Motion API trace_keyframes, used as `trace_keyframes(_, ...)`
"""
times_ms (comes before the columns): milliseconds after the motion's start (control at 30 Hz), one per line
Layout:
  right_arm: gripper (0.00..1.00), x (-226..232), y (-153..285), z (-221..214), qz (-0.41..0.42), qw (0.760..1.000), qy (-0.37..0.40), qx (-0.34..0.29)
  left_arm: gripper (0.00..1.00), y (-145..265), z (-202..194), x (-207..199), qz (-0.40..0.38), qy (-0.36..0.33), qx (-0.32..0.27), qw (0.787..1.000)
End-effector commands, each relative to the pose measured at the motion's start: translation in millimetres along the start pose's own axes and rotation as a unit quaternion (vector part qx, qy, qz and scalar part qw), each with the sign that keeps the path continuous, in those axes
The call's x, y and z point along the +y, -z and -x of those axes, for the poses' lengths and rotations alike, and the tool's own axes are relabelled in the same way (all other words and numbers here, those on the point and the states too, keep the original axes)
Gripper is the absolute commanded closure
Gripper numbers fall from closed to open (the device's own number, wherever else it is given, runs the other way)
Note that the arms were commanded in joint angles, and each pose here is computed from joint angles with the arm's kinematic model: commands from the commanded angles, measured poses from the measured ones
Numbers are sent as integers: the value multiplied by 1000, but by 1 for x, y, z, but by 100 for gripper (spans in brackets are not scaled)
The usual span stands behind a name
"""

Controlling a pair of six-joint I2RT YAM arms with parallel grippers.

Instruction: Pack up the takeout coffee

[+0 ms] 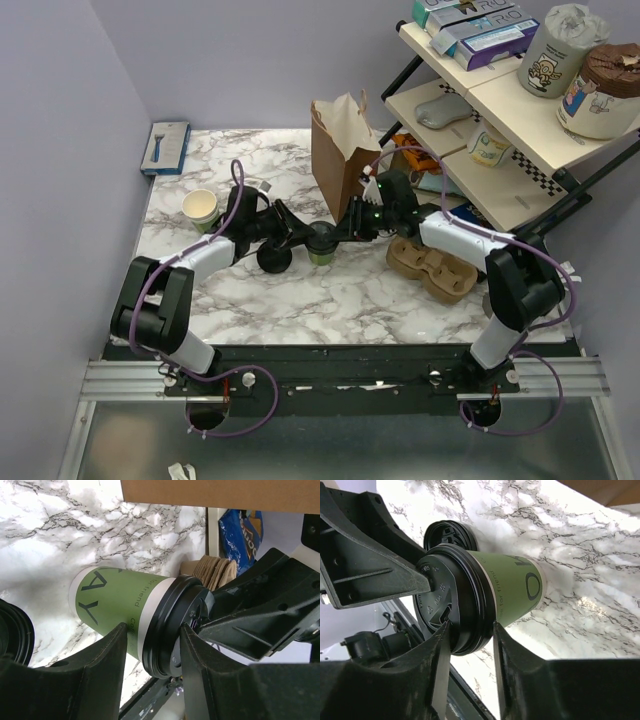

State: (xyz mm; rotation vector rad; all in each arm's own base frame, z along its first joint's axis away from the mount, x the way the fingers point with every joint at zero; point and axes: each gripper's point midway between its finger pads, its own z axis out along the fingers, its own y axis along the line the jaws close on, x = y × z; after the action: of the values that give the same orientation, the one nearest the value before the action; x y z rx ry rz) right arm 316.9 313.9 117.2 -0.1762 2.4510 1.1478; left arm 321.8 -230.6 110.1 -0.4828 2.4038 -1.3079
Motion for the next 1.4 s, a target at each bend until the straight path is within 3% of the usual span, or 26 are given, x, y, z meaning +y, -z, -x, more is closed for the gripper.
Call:
trace_keyframes(0,51,-50,-2,-20,-102,994,36,32,100,-1,-47,50,105,2,57,993)
trace_keyframes(33,49,-44,-1,-12,-99,994,41,24,99,-3,-41,30,82,-20,51,995)
trace_keyframes(200,40,-19,5,5,-71,996,53,14,57,-4,-25,-23,27,-70,25,997)
trace_keyframes(267,34,-10,6,14,-60,996,63,7,47,-3,-20,-33,18,-78,12,997)
trace_keyframes(333,32,-6,7,19,-58,996,70,5,43,0,-16,-39,16,-81,0,997)
trace_keyframes(433,24,-3,11,27,-67,995,74,-2,26,2,-10,-41,25,-90,-10,996)
trace_keyframes(567,0,-3,17,30,-80,994,80,-11,2,6,-8,-39,43,-98,-15,994)
trace_keyframes(900,0,-21,36,22,-132,988,66,-36,1,2,-1,-46,36,-97,-20,994)
trace_keyframes(1100,0,-17,36,11,-104,993,47,-37,2,-8,-5,-45,21,-84,2,996)
trace_keyframes(1300,8,-22,26,9,-100,994,12,-46,12,-12,-18,-31,12,-59,18,998)
trace_keyframes(1367,12,-28,24,7,-106,993,-3,-45,23,-16,-18,-36,-16,-40,12,999)
